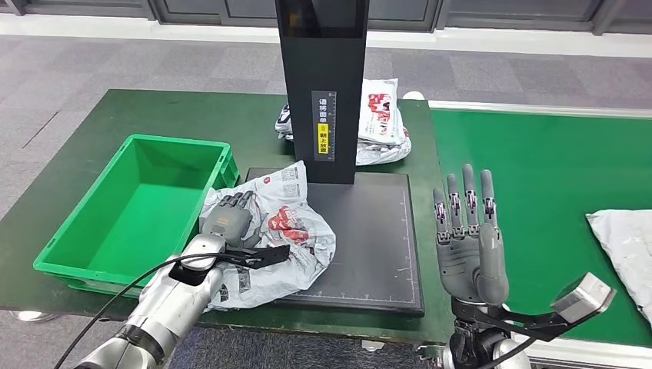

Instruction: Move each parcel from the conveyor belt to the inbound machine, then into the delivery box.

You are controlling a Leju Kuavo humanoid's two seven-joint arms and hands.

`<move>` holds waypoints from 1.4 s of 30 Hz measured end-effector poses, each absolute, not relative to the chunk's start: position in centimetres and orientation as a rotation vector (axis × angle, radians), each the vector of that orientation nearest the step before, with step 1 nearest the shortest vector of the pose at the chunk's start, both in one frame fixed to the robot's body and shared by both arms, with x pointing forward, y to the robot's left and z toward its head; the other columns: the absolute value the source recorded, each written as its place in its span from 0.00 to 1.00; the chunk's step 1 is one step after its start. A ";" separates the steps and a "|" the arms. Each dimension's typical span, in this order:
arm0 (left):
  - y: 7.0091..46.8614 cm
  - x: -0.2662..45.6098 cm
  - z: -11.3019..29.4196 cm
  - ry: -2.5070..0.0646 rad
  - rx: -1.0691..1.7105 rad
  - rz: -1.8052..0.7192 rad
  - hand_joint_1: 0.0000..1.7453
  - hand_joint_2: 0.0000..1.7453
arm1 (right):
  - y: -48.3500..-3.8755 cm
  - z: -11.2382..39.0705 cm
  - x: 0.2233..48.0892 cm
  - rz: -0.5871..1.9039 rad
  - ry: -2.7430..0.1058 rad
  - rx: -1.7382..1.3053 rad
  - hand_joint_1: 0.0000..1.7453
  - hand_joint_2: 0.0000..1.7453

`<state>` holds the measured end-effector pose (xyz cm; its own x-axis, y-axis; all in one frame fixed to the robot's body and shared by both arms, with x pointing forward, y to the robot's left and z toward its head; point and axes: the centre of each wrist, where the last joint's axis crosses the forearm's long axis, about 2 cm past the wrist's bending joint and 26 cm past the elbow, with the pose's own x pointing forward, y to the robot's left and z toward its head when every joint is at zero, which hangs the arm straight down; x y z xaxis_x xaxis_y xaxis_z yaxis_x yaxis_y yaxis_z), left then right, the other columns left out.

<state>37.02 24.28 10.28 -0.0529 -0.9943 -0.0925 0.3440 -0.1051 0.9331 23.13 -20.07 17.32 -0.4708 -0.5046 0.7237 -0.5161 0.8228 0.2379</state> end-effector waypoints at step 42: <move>22.4 35.7 11.2 -1.127 1.047 -1.382 1.00 1.00 | -20.3 17.6 22.1 0.023 -2.161 0.771 0.00 1.00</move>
<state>35.71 22.42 11.16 -0.0983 -0.9949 -0.0202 0.1797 -0.0378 0.9830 22.07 -20.34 17.56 -0.4743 -0.5184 0.7115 -0.5336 0.8121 0.2361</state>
